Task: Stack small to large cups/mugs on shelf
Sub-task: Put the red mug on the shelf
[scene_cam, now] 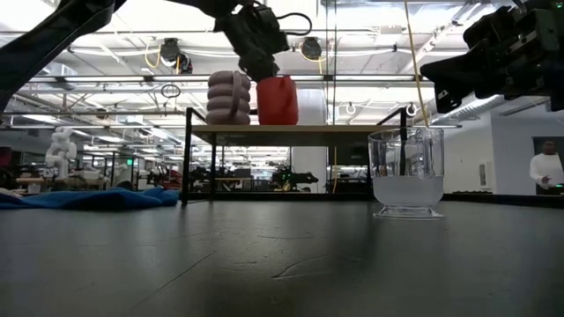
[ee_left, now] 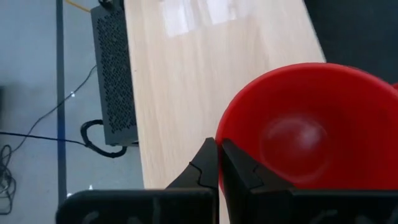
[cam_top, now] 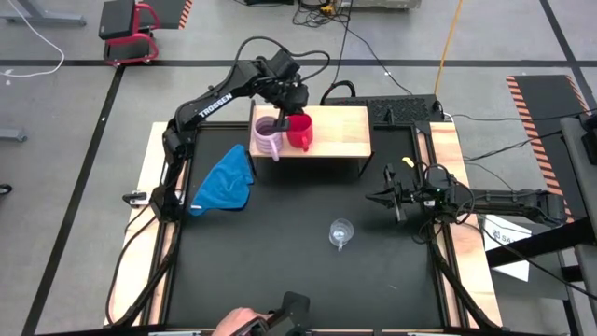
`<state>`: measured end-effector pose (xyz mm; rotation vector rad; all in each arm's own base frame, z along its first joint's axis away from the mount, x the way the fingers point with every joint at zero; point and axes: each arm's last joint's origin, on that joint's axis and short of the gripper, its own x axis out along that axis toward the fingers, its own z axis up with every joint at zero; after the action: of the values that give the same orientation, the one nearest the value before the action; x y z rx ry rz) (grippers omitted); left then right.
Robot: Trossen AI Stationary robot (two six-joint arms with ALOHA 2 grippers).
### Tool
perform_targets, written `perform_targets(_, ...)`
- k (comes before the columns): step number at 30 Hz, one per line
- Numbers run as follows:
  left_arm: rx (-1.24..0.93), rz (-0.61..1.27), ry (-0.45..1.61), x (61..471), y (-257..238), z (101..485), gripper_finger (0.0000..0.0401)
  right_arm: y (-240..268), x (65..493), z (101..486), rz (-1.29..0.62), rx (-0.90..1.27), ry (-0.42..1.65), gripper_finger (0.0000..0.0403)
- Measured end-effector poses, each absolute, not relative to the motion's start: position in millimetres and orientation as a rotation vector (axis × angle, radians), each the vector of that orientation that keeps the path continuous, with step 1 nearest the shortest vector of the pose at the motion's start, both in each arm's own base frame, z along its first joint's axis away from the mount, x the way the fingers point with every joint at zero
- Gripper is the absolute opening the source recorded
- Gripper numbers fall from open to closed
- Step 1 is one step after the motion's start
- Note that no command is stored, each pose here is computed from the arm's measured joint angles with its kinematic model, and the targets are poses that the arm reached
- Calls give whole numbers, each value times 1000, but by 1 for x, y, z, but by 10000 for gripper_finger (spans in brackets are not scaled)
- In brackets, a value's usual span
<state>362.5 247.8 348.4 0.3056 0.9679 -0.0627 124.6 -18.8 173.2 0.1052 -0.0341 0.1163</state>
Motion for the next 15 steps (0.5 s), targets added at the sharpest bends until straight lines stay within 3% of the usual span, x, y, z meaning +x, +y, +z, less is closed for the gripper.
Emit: perform_targets(15,355,-59,984,376,229,349,3,-19,125,173,116,100,-30,0)
